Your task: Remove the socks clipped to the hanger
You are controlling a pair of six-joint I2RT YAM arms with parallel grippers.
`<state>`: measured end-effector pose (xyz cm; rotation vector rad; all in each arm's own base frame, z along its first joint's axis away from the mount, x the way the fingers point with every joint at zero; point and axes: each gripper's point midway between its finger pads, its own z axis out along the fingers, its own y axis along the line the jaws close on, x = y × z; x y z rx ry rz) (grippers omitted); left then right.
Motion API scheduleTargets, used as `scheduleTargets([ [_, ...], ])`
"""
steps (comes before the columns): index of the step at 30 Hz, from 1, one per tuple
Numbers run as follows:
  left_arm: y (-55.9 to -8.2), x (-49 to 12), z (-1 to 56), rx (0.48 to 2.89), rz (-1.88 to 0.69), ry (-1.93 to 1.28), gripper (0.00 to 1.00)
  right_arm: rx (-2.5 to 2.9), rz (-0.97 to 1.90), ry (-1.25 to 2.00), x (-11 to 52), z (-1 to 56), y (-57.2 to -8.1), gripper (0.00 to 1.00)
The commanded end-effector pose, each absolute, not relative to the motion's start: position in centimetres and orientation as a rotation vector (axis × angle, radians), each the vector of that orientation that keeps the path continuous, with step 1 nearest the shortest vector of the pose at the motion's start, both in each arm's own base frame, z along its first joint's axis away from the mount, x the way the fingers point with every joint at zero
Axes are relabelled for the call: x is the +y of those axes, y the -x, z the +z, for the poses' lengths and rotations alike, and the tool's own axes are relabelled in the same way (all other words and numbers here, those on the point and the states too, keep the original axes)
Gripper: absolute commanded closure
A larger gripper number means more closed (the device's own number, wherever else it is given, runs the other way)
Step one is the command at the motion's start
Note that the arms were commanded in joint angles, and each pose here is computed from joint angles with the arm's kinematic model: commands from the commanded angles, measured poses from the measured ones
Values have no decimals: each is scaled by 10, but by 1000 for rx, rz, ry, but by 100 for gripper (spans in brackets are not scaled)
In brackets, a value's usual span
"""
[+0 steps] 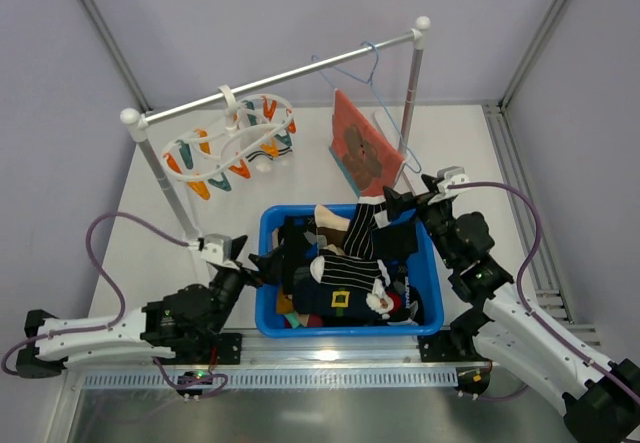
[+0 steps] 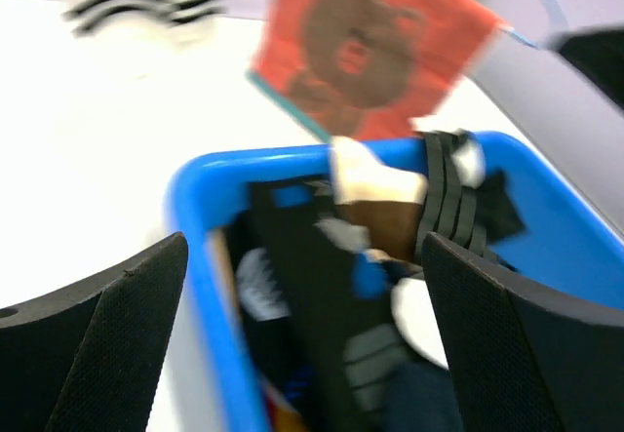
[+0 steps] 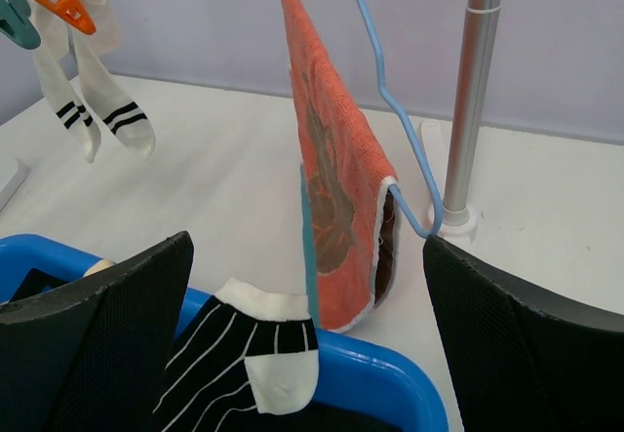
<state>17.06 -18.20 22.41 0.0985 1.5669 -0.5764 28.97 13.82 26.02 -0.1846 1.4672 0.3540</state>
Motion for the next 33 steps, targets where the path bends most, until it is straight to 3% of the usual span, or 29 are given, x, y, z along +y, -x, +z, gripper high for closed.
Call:
scheduleTargets([
  [1,-187,-113,208,1536,-350,189,0,1421,380,181,141,273,-291,0],
  [6,-191,-68,219,1445,-337,299,0,1425,399,207,148,272,-294,0],
  [12,-204,-51,224,1435,-168,349,0,1427,417,220,152,270,-293,1],
  [15,-213,-50,235,1414,-213,374,0,1418,437,235,155,272,-291,0],
  [22,-250,-62,225,1524,-159,317,1,1407,456,247,157,274,-286,0],
  [33,-283,-1,200,1504,-130,540,0,1391,483,269,160,276,-281,0],
])
